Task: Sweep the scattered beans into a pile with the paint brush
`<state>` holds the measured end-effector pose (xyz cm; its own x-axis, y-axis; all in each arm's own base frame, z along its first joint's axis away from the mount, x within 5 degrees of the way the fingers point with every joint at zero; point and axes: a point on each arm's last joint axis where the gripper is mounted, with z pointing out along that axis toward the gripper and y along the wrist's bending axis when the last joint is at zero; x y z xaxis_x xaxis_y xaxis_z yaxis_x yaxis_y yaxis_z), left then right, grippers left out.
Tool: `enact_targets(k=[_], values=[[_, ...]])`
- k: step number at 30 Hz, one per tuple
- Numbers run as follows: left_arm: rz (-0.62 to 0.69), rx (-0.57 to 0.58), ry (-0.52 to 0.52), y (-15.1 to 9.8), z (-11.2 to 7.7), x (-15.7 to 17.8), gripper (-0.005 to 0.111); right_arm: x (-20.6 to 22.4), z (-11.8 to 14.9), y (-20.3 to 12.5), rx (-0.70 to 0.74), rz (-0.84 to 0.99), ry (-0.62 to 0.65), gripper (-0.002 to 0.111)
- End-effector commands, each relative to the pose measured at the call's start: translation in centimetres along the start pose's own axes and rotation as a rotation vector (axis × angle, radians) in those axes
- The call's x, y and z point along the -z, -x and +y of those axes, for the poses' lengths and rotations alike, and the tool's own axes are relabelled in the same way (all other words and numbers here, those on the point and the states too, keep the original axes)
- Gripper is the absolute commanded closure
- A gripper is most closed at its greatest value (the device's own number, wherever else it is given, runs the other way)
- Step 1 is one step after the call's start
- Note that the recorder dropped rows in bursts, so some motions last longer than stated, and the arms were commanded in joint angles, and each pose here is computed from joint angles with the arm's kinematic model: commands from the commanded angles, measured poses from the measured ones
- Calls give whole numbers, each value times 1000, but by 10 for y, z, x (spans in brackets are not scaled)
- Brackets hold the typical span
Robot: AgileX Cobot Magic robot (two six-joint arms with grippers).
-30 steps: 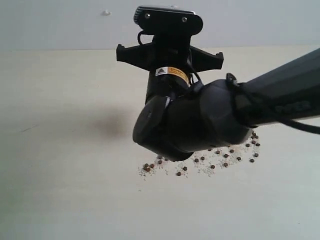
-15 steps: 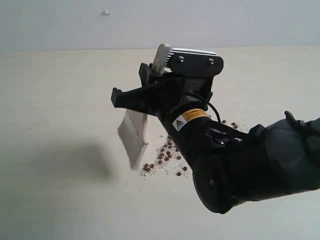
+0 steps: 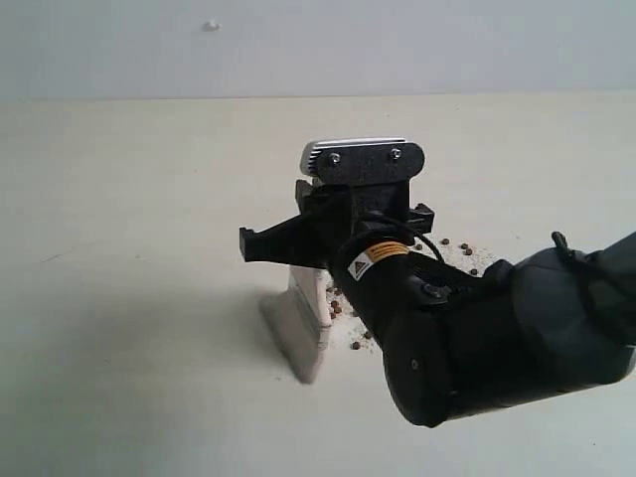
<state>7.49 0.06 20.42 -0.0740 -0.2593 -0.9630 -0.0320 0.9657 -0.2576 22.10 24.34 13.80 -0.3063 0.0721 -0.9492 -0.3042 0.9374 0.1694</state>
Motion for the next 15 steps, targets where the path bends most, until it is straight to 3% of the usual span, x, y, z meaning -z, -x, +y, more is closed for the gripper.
enact_targets(k=[1, 6, 15], values=[[-9, 5, 0, 0, 0, 0, 107, 1, -12, -6, 123, 35, -122, 108], [-9, 5, 0, 0, 0, 0, 107, 2, -20, -2, 179, 2, -220, 108], [-9, 5, 0, 0, 0, 0, 107, 4, -22, 5, 174, -44, -240, 108]])
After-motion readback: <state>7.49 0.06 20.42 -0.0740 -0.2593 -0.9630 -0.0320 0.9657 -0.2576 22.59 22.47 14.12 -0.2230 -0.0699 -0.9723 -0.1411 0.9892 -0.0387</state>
